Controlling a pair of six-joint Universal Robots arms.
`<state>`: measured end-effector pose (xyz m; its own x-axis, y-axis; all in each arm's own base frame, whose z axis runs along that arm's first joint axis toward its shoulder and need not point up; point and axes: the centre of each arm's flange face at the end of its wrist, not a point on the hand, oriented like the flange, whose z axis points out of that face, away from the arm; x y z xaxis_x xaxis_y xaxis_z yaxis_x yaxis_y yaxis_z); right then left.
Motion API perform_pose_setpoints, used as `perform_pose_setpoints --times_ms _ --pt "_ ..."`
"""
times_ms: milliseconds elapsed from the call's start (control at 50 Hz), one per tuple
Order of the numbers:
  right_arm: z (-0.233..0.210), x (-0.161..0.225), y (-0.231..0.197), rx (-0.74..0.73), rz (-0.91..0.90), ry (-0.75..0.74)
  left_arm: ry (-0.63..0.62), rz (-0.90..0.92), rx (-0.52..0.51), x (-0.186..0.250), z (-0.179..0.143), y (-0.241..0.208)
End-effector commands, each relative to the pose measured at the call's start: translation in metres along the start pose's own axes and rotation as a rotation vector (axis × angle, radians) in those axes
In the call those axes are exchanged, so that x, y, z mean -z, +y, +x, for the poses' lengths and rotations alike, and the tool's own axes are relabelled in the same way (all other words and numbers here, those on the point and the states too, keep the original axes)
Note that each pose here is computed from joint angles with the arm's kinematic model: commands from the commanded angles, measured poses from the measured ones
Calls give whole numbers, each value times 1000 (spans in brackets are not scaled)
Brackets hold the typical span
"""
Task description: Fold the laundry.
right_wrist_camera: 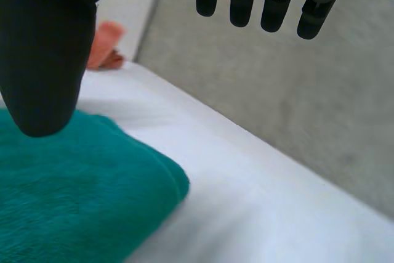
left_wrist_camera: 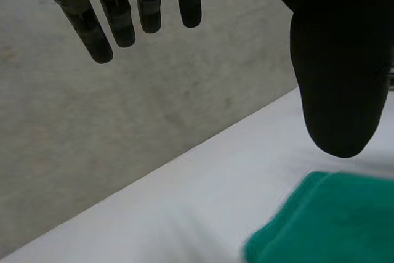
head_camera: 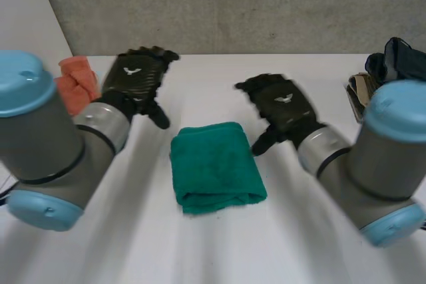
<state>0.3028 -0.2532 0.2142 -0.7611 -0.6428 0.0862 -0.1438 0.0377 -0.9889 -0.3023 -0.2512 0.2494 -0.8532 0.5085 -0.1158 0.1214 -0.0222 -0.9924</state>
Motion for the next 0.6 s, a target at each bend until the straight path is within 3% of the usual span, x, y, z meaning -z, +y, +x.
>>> perform_pose_setpoints --times_ms 20,140,260,380,460,520,600 --pt "13 -12 20 -106 -195 8 39 -145 7 -6 48 41" --pt "-8 -34 48 -122 -273 -103 -123 -355 -66 0 41 94" --pt "-19 -41 83 -116 -354 -172 -115 -425 -93 8 45 112" --pt "-15 -44 81 12 -342 -148 -92 -468 -171 14 44 118" --pt "-9 -41 69 144 -328 -64 -83 -418 -189 10 41 100" --pt "-10 -32 49 224 -282 -9 -90 -307 -158 3 31 62" --pt "-31 -16 38 272 -214 -36 -14 -166 -117 -6 25 19"
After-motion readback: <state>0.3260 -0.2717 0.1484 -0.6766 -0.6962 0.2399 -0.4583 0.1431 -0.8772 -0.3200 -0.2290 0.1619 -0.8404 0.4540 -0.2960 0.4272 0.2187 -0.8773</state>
